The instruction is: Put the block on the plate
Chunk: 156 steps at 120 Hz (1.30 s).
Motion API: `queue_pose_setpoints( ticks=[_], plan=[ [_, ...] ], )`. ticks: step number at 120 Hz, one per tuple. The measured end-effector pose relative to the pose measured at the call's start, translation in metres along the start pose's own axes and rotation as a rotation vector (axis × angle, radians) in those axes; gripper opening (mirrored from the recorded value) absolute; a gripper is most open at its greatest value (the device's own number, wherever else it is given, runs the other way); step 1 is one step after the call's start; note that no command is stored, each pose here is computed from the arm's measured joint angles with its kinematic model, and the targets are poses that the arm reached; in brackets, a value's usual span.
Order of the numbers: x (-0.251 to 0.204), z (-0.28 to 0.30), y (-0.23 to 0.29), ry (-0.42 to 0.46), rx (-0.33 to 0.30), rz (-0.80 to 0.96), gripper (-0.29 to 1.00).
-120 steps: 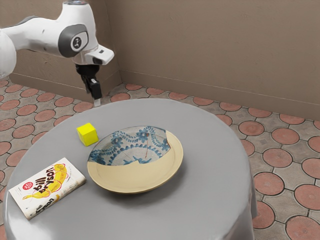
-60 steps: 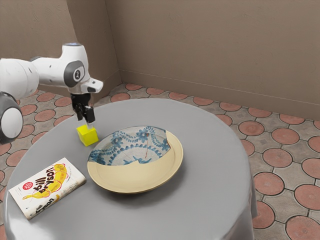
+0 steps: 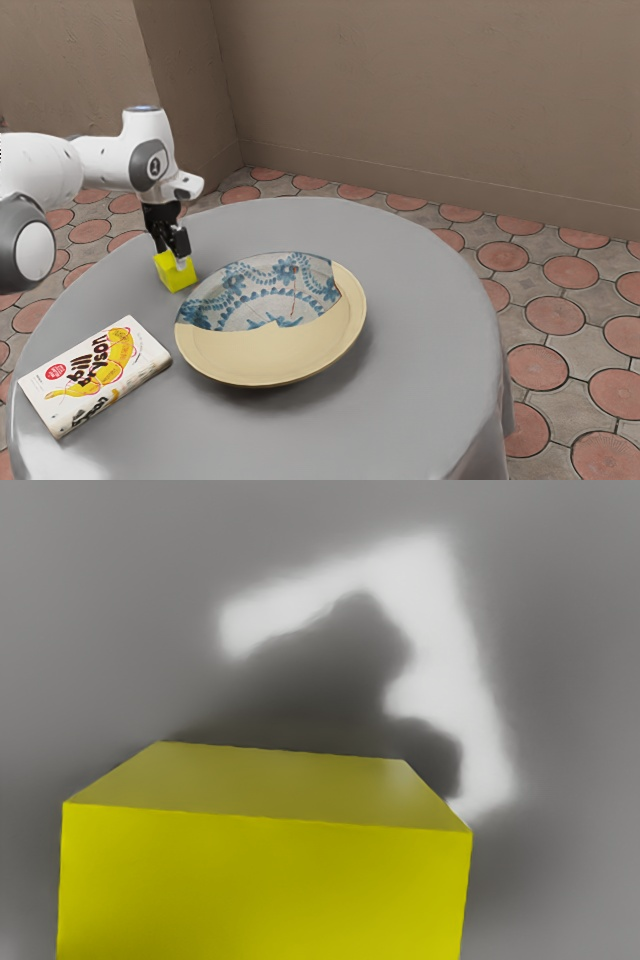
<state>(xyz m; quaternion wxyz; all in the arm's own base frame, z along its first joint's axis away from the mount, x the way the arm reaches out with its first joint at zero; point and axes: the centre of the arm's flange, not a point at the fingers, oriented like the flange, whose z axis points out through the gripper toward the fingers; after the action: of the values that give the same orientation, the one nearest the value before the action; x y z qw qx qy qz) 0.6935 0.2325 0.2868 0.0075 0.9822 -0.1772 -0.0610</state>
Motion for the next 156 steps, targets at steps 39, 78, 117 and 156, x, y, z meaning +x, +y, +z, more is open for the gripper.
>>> queue_pose_setpoints(
  ticks=[39,78,117,156],
  plan=[
    [0.003,0.018,-0.001,0.008,-0.019,-0.002,0.62],
    [0.004,0.040,-0.005,0.012,-0.035,-0.010,0.48],
    [0.005,0.033,-0.005,0.021,-0.021,-0.004,0.44],
    [0.010,0.000,0.006,0.036,0.009,0.028,0.47]
  ],
)
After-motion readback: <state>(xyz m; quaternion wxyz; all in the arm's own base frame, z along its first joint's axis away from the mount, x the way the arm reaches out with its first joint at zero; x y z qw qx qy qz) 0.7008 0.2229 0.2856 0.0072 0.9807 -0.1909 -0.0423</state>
